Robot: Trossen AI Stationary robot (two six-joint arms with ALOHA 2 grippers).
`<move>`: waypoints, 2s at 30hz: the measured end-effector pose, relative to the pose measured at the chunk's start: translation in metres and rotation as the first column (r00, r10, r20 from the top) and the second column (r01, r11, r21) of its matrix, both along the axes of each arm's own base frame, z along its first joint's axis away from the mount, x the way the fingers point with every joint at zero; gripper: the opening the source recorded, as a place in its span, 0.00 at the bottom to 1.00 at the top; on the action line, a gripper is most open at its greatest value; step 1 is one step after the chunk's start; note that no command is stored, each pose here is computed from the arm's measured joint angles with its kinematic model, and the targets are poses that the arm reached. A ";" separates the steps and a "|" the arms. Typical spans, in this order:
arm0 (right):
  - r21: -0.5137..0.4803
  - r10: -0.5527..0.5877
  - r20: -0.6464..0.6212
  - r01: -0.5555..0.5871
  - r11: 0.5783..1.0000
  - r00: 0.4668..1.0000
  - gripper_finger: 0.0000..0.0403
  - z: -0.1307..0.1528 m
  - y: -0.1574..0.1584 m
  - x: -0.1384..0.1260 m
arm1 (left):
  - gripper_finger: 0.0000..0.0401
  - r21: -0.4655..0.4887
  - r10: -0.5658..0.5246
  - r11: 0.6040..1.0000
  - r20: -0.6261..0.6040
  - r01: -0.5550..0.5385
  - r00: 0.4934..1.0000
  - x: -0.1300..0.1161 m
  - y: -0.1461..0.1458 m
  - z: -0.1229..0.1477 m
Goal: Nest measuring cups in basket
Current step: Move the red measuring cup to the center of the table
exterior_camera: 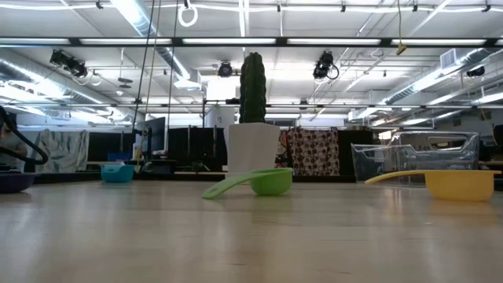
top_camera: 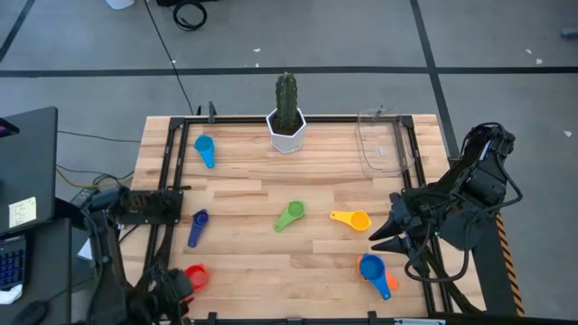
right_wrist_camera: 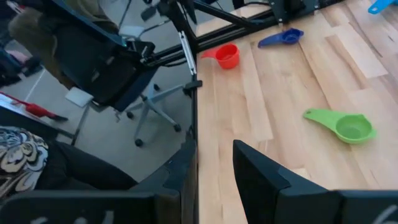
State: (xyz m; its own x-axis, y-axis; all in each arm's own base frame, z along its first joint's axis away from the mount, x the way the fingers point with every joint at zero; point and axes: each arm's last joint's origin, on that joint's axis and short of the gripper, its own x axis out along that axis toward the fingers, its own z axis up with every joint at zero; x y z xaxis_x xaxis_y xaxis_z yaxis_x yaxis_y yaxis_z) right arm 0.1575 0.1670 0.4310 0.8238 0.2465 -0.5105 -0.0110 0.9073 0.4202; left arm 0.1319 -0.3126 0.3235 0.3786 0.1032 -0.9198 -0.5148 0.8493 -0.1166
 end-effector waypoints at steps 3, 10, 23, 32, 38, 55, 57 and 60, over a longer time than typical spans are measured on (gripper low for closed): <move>0.013 0.007 0.008 -0.007 1.000 1.000 0.27 0.001 0.001 0.000 | 0.36 -0.028 0.000 1.000 0.011 0.001 1.000 0.004 -0.010 -0.008; 0.029 0.042 -0.011 -0.042 0.999 0.999 0.27 0.001 0.002 0.000 | 0.36 -0.217 0.032 0.976 0.093 -0.011 0.995 0.019 -0.031 -0.011; 0.028 0.043 -0.012 -0.042 0.999 0.999 0.27 0.001 0.002 0.000 | 0.36 -0.235 0.091 0.970 0.103 -0.065 0.991 0.041 -0.027 -0.015; 0.029 0.043 -0.013 -0.043 0.999 0.999 0.27 0.001 0.002 0.000 | 0.36 0.077 0.117 0.991 -0.139 -0.107 0.983 0.048 -0.027 -0.070; 0.028 0.043 -0.014 -0.043 0.999 0.999 0.27 0.000 0.002 0.000 | 0.36 0.110 0.410 0.912 -0.289 -0.396 0.865 0.047 -0.029 -0.091; 0.030 0.043 -0.011 -0.043 0.999 0.999 0.27 0.001 0.002 0.000 | 0.36 0.058 0.481 0.877 -0.160 -0.478 0.862 0.023 -0.031 -0.074; 0.030 0.043 -0.012 -0.043 0.999 0.999 0.27 0.001 0.002 0.000 | 0.36 0.112 0.446 0.894 -0.131 -0.433 0.886 0.024 -0.028 -0.076; 0.042 0.036 -0.014 -0.036 0.998 0.999 0.27 0.001 0.002 0.000 | 0.36 0.165 0.425 0.903 -0.194 -0.397 0.884 0.026 -0.022 -0.089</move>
State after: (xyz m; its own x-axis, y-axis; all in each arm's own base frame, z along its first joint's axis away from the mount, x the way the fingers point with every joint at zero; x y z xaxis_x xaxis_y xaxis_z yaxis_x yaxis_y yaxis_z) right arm 0.1576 0.1692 0.4318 0.8063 0.2972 -0.5114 -0.0368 0.8882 0.4580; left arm 0.1580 -0.3349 0.2340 0.0681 0.3173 -0.9459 -0.8212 0.5562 0.1275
